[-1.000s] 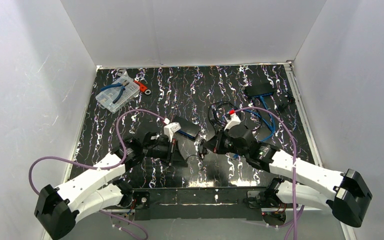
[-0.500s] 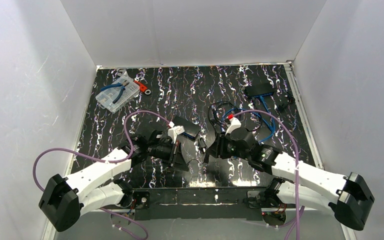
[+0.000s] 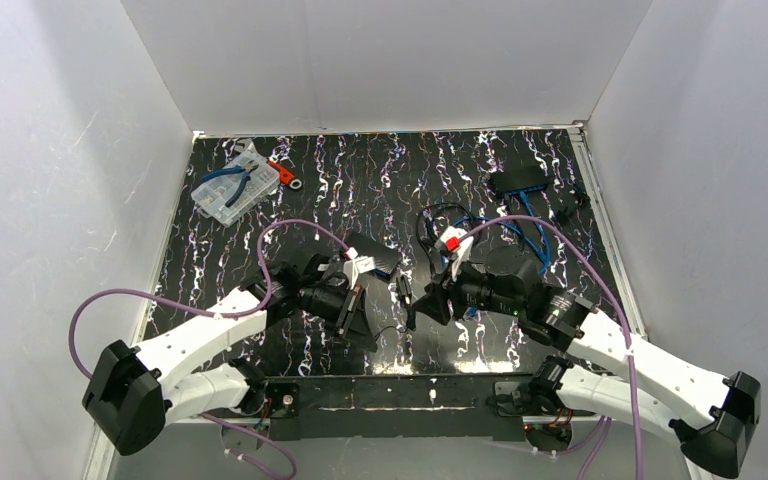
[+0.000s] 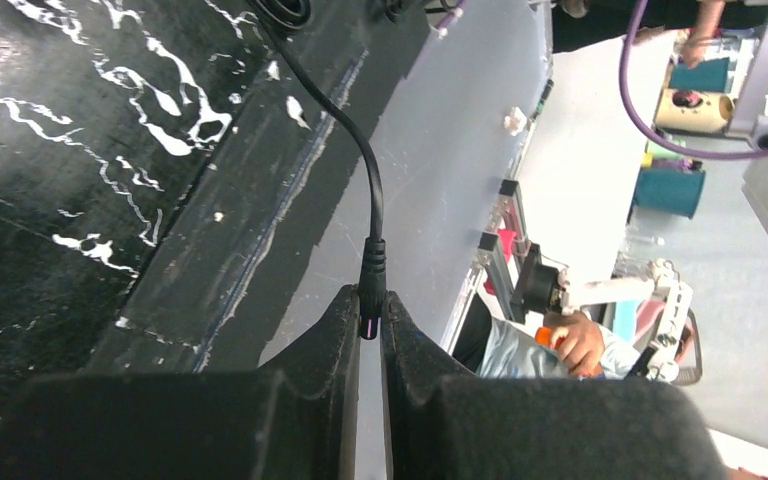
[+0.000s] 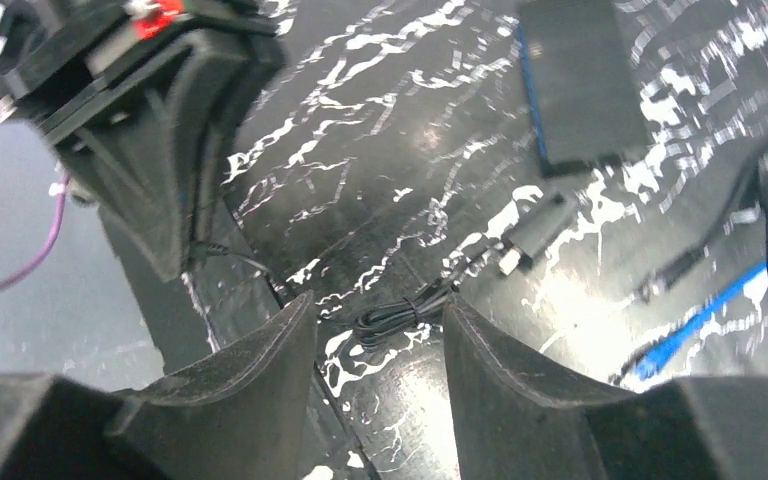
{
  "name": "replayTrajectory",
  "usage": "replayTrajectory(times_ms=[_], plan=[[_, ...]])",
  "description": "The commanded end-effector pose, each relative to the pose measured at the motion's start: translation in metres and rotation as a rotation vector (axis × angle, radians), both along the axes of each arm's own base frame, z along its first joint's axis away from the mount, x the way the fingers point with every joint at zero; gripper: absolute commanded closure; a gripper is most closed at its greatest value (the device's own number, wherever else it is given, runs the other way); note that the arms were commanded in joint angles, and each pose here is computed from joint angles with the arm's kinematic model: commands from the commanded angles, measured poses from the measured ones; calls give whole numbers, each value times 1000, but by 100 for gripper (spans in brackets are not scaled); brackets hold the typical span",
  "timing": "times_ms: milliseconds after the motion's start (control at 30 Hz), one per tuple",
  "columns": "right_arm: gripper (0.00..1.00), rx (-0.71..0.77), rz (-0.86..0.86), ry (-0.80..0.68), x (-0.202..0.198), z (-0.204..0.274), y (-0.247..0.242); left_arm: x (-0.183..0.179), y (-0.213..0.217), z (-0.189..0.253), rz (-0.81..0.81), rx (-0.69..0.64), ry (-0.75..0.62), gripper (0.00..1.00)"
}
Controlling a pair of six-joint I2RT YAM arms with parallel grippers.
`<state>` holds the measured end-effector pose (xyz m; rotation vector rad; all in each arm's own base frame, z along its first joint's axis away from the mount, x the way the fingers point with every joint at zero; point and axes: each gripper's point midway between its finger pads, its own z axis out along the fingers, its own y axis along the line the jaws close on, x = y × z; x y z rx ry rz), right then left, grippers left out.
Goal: Insert the plug into the switch port
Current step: Pick up the power from the center of the board.
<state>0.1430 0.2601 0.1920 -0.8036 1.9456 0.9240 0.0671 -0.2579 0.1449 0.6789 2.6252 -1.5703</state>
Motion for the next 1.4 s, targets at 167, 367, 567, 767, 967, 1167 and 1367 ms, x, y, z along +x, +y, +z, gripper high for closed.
replayTrajectory(times_ms=[167,367,567,767,967,1167,1367], plan=[[45,-8,551,-357,-52,42,28,-25,3,23,-133,-85,99,100],[43,-36,775,-593,-81,48,41,-35,6,26,-167,-107,162,100],[44,-149,916,-681,-94,36,52,-37,5,23,-180,-104,205,100],[47,-215,966,-751,-97,32,64,-37,6,19,-177,-94,202,100],[54,-273,999,-794,-99,24,73,-37,6,18,-177,-95,209,100],[57,-330,1019,-811,-98,12,78,-37,5,19,-180,-99,212,100],[58,-330,1033,-823,-101,8,84,-39,5,18,-185,-95,216,100]])
